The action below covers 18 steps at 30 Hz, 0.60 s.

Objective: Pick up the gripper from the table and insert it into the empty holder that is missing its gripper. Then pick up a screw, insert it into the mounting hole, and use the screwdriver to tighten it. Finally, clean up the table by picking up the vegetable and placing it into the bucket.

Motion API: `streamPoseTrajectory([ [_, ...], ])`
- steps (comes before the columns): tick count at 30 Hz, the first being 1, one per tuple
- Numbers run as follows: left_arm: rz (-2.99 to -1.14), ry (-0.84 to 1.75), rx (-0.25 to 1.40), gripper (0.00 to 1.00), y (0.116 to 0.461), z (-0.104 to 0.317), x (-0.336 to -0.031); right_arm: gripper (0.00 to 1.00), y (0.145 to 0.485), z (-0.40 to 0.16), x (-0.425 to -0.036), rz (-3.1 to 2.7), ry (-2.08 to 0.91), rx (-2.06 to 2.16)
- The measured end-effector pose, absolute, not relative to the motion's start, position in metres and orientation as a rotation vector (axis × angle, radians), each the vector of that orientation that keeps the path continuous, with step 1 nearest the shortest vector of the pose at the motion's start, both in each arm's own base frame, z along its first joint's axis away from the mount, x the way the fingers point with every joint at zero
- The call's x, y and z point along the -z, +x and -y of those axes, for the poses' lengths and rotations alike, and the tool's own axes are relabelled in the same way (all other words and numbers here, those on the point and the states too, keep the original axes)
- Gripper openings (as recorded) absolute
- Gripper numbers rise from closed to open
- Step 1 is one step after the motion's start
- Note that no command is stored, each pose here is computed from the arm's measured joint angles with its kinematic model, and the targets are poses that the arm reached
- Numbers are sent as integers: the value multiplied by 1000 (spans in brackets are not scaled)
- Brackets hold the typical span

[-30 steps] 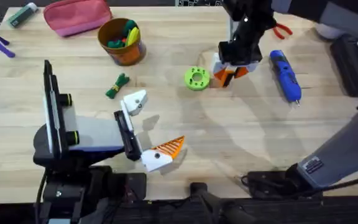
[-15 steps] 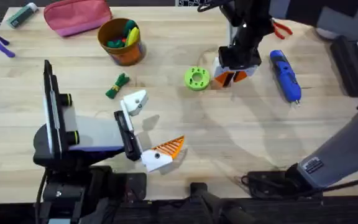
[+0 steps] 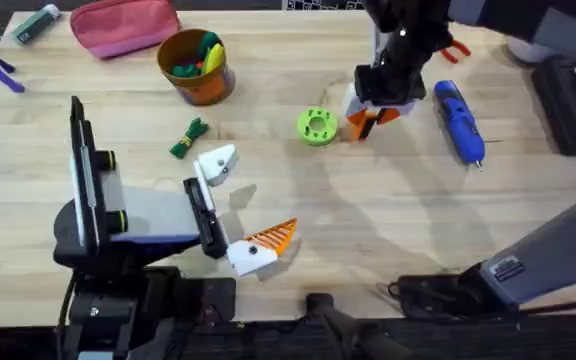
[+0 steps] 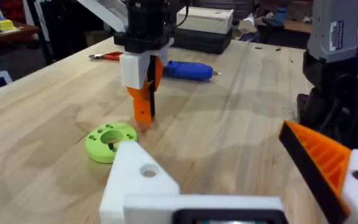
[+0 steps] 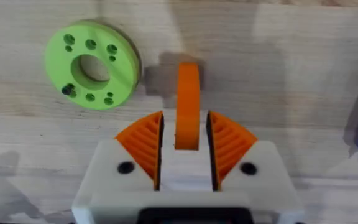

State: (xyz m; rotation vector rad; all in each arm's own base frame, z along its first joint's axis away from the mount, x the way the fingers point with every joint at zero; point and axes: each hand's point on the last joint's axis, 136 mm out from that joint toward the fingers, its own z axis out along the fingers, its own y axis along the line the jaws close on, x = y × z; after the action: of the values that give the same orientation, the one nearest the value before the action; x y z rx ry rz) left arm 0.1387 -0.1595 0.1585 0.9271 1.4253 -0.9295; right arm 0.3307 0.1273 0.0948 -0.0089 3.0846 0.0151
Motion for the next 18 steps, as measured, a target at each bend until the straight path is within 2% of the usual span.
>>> streamPoseTrajectory([
  [9, -1425, 927, 929, 985, 139, 159, -159, 394, 329, -127, -95, -3091, -9, -11],
  [10, -1425, 927, 929, 985, 139, 159, -159, 371, 329, -127, -95, -3091, -8, -11],
  [16, -1425, 927, 929, 986, 139, 160, -159, 30, 330, -126, -95, -3088, -5, -3],
  [18, -1426, 927, 929, 985, 139, 159, -159, 16, 330, -125, -95, -3085, -3, 7],
])
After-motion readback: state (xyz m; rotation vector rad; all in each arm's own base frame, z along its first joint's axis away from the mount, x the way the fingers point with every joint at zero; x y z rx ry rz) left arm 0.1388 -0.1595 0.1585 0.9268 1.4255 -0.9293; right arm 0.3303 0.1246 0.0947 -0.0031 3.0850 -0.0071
